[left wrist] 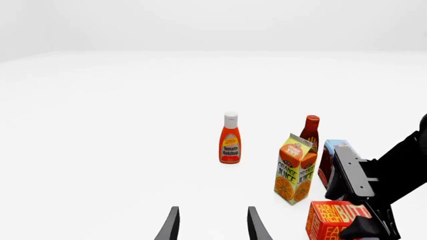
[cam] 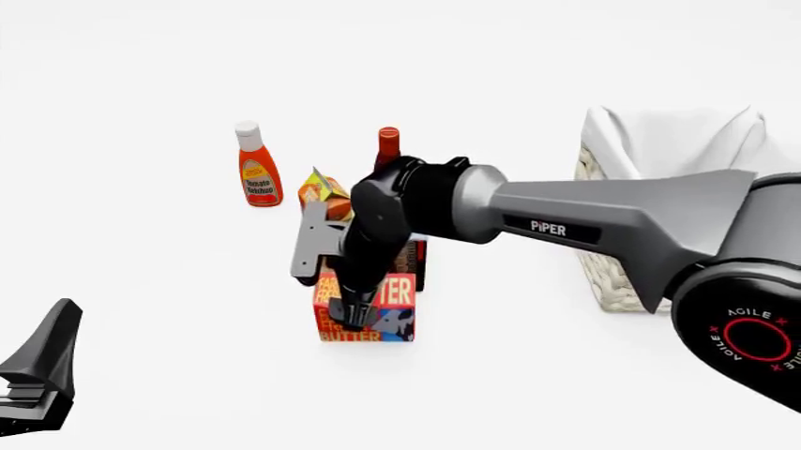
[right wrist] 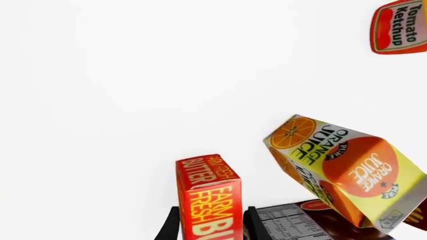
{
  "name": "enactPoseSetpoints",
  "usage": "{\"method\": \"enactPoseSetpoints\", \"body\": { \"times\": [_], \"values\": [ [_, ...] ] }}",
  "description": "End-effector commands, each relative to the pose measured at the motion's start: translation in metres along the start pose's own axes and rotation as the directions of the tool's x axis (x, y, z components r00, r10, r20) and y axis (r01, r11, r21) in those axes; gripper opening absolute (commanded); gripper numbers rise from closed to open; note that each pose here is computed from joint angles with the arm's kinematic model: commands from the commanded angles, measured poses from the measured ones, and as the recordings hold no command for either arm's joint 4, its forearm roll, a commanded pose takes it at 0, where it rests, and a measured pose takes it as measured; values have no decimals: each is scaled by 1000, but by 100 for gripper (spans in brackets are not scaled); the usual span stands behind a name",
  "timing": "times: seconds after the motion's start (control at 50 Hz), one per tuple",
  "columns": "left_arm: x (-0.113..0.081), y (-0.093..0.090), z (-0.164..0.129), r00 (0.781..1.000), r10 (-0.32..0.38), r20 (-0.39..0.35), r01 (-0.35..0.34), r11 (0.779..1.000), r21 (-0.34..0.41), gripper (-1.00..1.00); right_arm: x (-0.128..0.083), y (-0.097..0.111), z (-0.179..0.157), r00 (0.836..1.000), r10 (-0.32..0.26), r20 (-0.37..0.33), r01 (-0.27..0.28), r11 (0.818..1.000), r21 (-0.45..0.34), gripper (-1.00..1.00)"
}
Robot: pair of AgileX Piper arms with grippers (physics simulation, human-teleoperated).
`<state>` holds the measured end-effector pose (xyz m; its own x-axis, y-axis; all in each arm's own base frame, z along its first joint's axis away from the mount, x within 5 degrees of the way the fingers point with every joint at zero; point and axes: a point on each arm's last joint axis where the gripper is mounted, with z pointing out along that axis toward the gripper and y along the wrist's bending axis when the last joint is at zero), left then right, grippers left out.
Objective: Pick the butter and place it in the basket.
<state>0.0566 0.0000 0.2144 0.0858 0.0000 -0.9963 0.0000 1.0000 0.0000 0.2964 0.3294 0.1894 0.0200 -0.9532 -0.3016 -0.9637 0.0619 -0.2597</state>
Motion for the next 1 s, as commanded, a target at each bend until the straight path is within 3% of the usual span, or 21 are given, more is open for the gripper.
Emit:
{"method": "enactPoseSetpoints", "body": {
  "times": [0.02,0.9,0.92,1.0],
  "values": [
    [0,0,0,1000,0,0,0,1000,0,100,-3,2,2,1000,0,0,0,1000,-4,100],
    [0,0,0,1000,0,0,0,1000,0,100,-11,6,33,999,23,-34,-24,999,-39,100],
    [0,0,0,1000,0,0,0,1000,0,100,-11,6,34,999,22,-35,-23,999,-40,-100],
    [0,0,0,1000,0,0,0,1000,0,100,-12,7,34,999,22,-36,-24,999,-41,-100]
  ]
}}
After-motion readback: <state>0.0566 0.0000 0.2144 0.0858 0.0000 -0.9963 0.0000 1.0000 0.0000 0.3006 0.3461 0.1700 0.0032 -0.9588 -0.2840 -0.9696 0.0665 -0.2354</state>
